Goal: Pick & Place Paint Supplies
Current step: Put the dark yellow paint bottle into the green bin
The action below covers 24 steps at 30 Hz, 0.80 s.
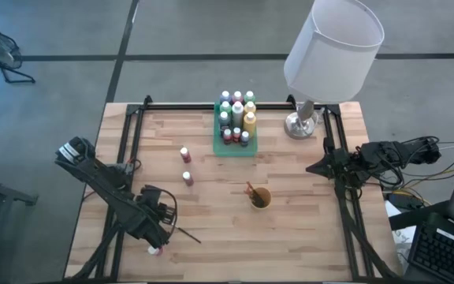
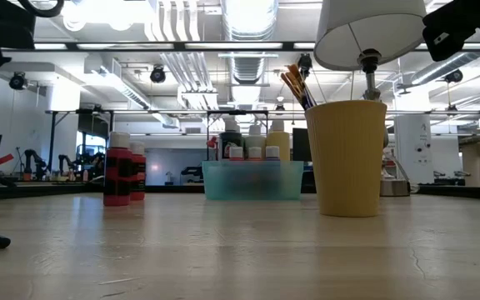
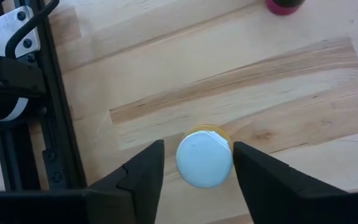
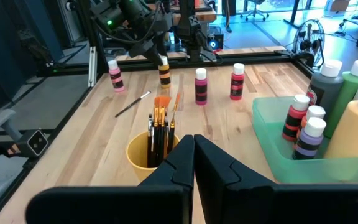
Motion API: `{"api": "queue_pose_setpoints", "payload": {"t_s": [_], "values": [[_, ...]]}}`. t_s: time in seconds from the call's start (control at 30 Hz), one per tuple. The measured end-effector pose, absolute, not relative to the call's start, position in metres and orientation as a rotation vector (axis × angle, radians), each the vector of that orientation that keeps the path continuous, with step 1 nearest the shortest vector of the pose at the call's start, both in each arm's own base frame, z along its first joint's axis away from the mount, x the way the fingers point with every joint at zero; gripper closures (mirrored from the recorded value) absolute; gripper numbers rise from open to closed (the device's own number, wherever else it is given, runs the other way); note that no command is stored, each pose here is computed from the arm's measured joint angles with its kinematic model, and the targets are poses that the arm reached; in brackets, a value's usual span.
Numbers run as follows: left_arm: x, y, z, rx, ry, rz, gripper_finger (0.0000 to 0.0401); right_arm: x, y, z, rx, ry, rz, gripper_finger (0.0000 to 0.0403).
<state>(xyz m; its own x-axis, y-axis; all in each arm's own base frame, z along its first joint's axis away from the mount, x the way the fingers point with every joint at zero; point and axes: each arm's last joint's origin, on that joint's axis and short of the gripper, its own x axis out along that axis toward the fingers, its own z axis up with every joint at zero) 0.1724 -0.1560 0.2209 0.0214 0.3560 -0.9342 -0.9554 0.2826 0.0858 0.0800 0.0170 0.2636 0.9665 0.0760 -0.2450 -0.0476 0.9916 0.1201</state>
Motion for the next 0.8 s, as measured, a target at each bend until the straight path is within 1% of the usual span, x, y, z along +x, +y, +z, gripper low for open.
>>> {"api": "queue_pose_setpoints", "payload": {"t_s": [0.23, 0.33, 0.4, 0.53, 0.6, 0.8], "values": [[0.1729, -0.1564, 0.2207, -0.716, 1.089, 1.156, 0.0258, 0.0800, 0.0170, 0.2635, 0.114, 0.252, 0.063, 0.0394], [0.1731, -0.1566, 0.2207, -0.717, 1.087, 1.153, 0.0272, 0.0800, 0.0170, 0.2635, 0.114, 0.252, 0.063, 0.0394], [0.1735, -0.1569, 0.2206, -0.721, 1.086, 1.150, 0.0274, 0.0800, 0.0170, 0.2635, 0.114, 0.252, 0.063, 0.0394], [0.1738, -0.1572, 0.2201, -0.726, 1.087, 1.145, 0.0255, 0.0800, 0.0170, 0.2635, 0.114, 0.252, 0.063, 0.0394], [0.1734, -0.1568, 0.2186, -0.723, 1.087, 1.146, 0.0253, 0.0800, 0.0170, 0.2635, 0.114, 0.252, 0.063, 0.0394], [0.1708, -0.1536, 0.2128, -0.700, 1.071, 1.157, 0.0279, 0.0800, 0.0170, 0.2635, 0.114, 0.252, 0.063, 0.0394]]}}
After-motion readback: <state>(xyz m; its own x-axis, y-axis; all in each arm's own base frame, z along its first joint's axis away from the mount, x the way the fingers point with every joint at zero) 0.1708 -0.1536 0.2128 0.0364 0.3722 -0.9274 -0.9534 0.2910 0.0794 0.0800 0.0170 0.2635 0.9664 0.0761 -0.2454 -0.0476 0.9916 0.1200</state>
